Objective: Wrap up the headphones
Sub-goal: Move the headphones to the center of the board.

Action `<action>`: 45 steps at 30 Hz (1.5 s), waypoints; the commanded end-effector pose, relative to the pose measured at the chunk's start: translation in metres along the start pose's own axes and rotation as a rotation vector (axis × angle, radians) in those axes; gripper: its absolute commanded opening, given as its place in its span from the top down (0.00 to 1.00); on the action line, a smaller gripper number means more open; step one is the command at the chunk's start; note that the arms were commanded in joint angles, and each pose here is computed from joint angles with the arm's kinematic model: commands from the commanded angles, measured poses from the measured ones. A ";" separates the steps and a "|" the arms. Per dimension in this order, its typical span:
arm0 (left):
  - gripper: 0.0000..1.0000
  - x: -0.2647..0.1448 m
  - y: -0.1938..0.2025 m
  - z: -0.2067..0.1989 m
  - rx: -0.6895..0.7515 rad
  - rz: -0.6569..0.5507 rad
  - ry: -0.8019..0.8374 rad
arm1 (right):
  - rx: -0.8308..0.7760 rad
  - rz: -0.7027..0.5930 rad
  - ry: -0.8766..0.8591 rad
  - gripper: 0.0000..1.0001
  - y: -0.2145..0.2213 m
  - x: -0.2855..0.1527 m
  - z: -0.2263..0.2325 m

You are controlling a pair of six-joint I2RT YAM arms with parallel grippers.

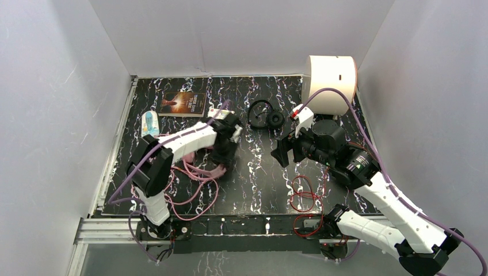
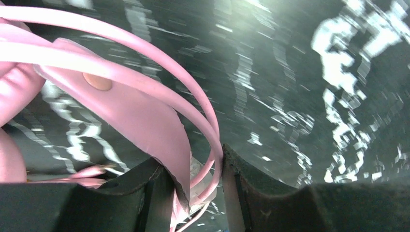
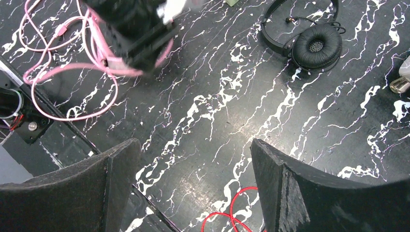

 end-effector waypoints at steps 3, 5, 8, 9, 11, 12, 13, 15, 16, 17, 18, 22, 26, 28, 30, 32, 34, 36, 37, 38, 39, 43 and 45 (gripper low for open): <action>0.70 -0.013 0.030 -0.062 0.290 0.019 -0.058 | 0.023 -0.112 -0.044 0.07 -0.026 -0.020 0.013; 0.73 -0.009 0.035 -0.078 0.405 0.033 -0.077 | 0.028 -0.128 -0.031 0.07 -0.028 -0.024 0.011; 0.77 -0.002 0.039 -0.095 0.581 0.041 -0.137 | 0.038 -0.157 -0.009 0.07 -0.031 -0.030 0.009; 0.78 -0.002 0.039 -0.096 0.625 0.033 -0.182 | 0.041 -0.169 -0.007 0.07 -0.033 -0.032 0.009; 0.77 -0.004 0.038 -0.087 0.669 0.018 -0.287 | 0.044 -0.190 -0.009 0.07 -0.037 -0.036 0.009; 0.77 -0.007 0.038 -0.080 0.663 0.007 -0.346 | 0.044 -0.197 -0.009 0.07 -0.038 -0.036 0.010; 0.77 -0.011 0.038 -0.073 0.648 -0.016 -0.391 | 0.044 -0.205 -0.010 0.07 -0.040 -0.038 0.010; 0.77 -0.019 0.042 -0.067 0.642 -0.070 -0.423 | 0.043 -0.210 -0.005 0.06 -0.041 -0.038 0.010; 0.77 -0.020 0.044 -0.069 0.665 -0.092 -0.420 | 0.042 -0.209 -0.003 0.06 -0.041 -0.037 0.009; 0.78 -0.022 0.046 -0.076 0.709 -0.109 -0.412 | 0.042 -0.208 -0.001 0.06 -0.040 -0.036 0.009; 0.78 -0.025 0.046 -0.084 0.761 -0.132 -0.408 | 0.040 -0.207 0.000 0.06 -0.039 -0.035 0.008; 0.78 -0.035 0.029 -0.123 0.980 -0.235 -0.431 | 0.038 -0.191 -0.009 0.06 -0.039 -0.030 0.010; 0.80 -0.033 0.021 -0.141 1.171 -0.289 -0.465 | 0.040 -0.176 0.005 0.06 -0.039 -0.032 0.009; 0.78 -0.030 0.021 -0.138 1.180 -0.291 -0.479 | 0.039 -0.177 0.014 0.06 -0.039 -0.035 0.008; 0.64 -0.026 0.025 -0.130 1.140 -0.283 -0.509 | 0.039 -0.192 0.018 0.05 -0.041 -0.039 0.007; 0.40 -0.026 0.033 -0.117 1.047 -0.270 -0.521 | 0.038 -0.204 0.017 0.05 -0.041 -0.041 0.007; 0.31 -0.031 0.044 -0.104 0.922 -0.264 -0.500 | 0.036 -0.210 0.016 0.05 -0.041 -0.041 0.007; 0.25 -0.044 0.052 -0.096 0.786 -0.298 -0.491 | 0.032 -0.203 0.010 0.05 -0.041 -0.040 0.007; 0.22 -0.054 0.055 -0.095 0.714 -0.323 -0.482 | 0.031 -0.201 0.007 0.05 -0.041 -0.039 0.008; 0.19 -0.066 0.056 -0.097 0.628 -0.359 -0.455 | 0.028 -0.195 0.006 0.05 -0.041 -0.038 0.008; 0.14 -0.078 0.055 -0.102 0.540 -0.405 -0.412 | 0.028 -0.193 0.005 0.04 -0.041 -0.038 0.008; 0.02 -0.117 0.041 -0.147 0.074 -0.558 -0.076 | 0.029 -0.203 -0.005 0.04 -0.040 -0.035 0.009; 0.02 -0.123 0.028 -0.165 -0.116 -0.600 0.066 | 0.030 -0.203 -0.014 0.04 -0.040 -0.035 0.010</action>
Point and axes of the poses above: each gripper's point midway between its finger pads, its own x axis out along the fingers, its own z axis along the line the jaws close on, y = z × x, the point moved 4 cm from there along -x, back along the fingers, and after that the axes turned 15 degrees about x, right-handed, at the moved point
